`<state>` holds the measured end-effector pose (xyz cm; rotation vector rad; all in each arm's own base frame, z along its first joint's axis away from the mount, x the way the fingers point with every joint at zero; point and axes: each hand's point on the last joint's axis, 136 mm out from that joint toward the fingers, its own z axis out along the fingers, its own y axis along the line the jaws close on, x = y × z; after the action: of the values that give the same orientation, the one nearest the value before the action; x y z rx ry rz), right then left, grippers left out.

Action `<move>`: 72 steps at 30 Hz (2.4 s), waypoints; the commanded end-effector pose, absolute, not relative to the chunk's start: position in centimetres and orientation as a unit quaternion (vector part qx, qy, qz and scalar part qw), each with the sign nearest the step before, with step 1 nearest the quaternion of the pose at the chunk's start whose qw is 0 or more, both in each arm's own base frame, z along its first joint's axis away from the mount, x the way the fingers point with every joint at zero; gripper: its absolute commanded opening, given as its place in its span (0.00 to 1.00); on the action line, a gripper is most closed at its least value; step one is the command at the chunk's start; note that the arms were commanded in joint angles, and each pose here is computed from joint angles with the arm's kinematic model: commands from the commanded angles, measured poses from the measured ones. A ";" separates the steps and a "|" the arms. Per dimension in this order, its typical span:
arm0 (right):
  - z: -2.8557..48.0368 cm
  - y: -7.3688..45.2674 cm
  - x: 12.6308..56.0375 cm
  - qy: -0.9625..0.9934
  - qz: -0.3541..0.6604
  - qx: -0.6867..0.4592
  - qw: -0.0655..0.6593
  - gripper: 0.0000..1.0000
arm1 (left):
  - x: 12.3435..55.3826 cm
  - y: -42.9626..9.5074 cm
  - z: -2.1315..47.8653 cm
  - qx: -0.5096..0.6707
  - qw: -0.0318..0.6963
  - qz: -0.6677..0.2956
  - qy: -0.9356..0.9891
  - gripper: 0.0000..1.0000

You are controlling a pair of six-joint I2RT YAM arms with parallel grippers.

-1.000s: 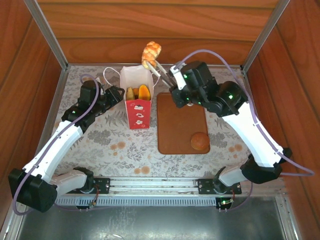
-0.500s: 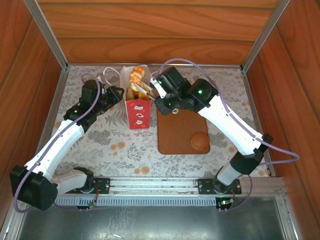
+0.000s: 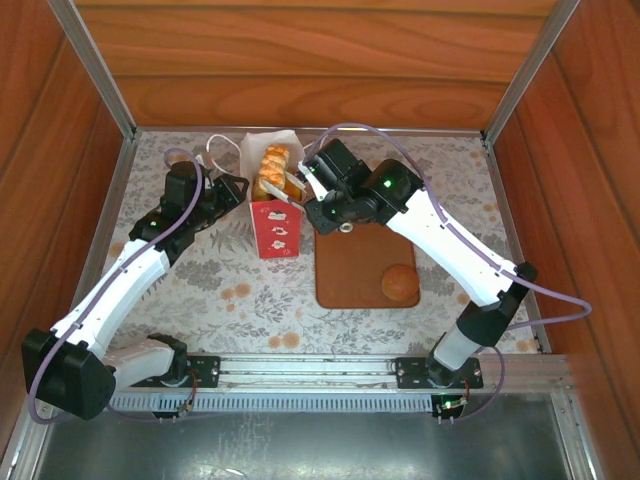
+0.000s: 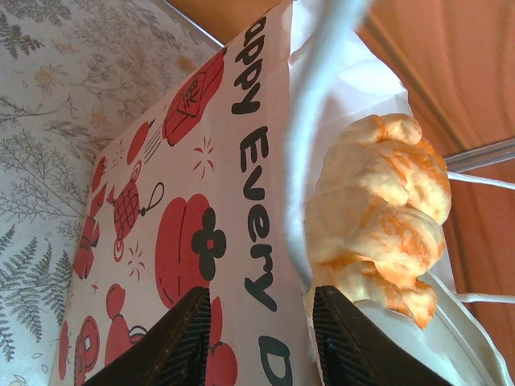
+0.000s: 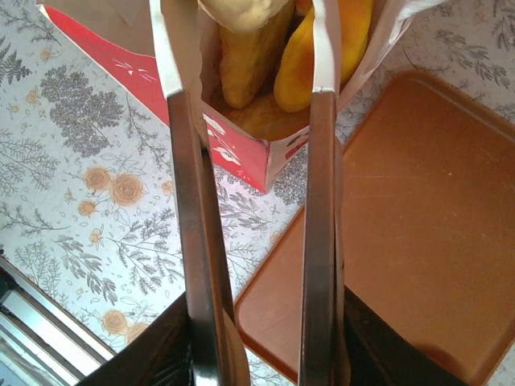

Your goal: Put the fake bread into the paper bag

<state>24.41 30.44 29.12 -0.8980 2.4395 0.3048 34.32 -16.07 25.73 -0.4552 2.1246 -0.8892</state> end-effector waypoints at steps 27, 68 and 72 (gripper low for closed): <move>33.5 29.0 24.9 0.889 0.161 -0.289 0.317 0.45 | 33.5 -14.2 31.1 -0.131 0.477 -0.322 0.807 0.70; 33.9 9.8 18.9 0.962 0.129 -0.009 0.241 0.40 | 35.3 -11.4 31.7 -0.147 0.504 -0.351 0.775 1.00; 31.2 8.7 17.2 0.974 0.109 0.017 0.198 0.39 | 35.5 -11.6 31.2 -0.142 0.499 -0.347 0.781 1.00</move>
<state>18.85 10.20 32.55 -0.0529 2.6643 0.3517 35.17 -11.43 29.85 -0.3979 1.9180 -0.8435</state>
